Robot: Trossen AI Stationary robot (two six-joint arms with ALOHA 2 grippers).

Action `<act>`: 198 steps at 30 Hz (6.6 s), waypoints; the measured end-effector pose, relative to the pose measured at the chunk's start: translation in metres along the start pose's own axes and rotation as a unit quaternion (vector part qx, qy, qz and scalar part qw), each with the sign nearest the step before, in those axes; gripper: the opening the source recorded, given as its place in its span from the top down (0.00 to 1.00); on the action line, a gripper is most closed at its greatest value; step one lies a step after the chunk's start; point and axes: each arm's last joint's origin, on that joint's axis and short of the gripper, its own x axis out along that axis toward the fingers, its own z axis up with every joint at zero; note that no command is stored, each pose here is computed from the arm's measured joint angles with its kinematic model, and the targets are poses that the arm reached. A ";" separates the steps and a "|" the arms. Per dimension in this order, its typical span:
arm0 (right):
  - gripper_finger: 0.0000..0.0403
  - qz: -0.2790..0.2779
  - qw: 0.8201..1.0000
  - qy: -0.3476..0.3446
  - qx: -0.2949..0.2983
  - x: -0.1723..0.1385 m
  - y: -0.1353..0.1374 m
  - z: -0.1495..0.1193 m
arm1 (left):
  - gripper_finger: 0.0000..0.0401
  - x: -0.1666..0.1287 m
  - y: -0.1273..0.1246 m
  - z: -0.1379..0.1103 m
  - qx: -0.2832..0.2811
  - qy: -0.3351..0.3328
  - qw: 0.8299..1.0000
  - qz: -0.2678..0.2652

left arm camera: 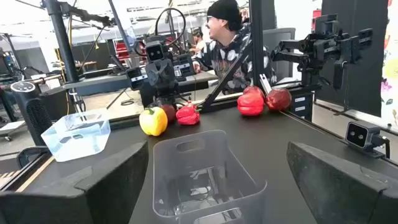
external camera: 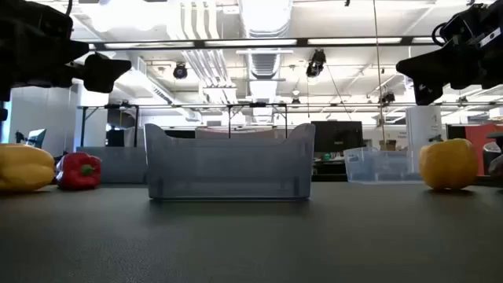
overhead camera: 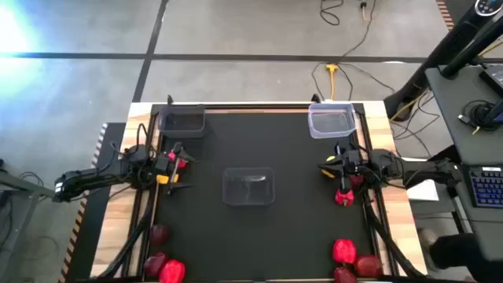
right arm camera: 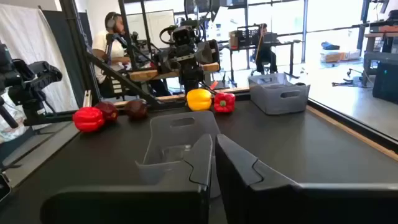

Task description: Sort produce into baskets

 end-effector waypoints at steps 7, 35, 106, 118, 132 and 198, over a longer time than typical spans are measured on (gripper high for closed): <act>0.97 0.000 1.000 0.000 0.000 0.000 0.000 0.000 | 0.09 0.000 0.000 0.000 0.000 0.000 1.000 0.000; 0.97 0.000 1.000 0.000 0.000 0.000 0.000 0.000 | 0.09 0.000 0.000 0.000 0.000 0.000 1.000 0.000; 0.97 -0.002 0.993 -0.106 -0.053 -0.002 0.002 0.020 | 0.09 0.000 0.000 0.000 0.000 0.000 1.000 0.000; 0.97 -0.002 0.973 -0.127 0.192 -0.002 0.002 0.024 | 0.09 0.000 0.000 0.000 0.000 0.000 1.000 0.000; 0.97 -0.028 0.983 -0.036 0.177 0.035 0.018 0.039 | 0.09 0.000 0.000 0.000 0.000 0.000 1.000 0.000; 0.22 -0.283 0.613 0.710 0.201 0.117 -0.062 0.032 | 0.09 0.000 0.000 0.000 0.000 0.000 1.000 0.000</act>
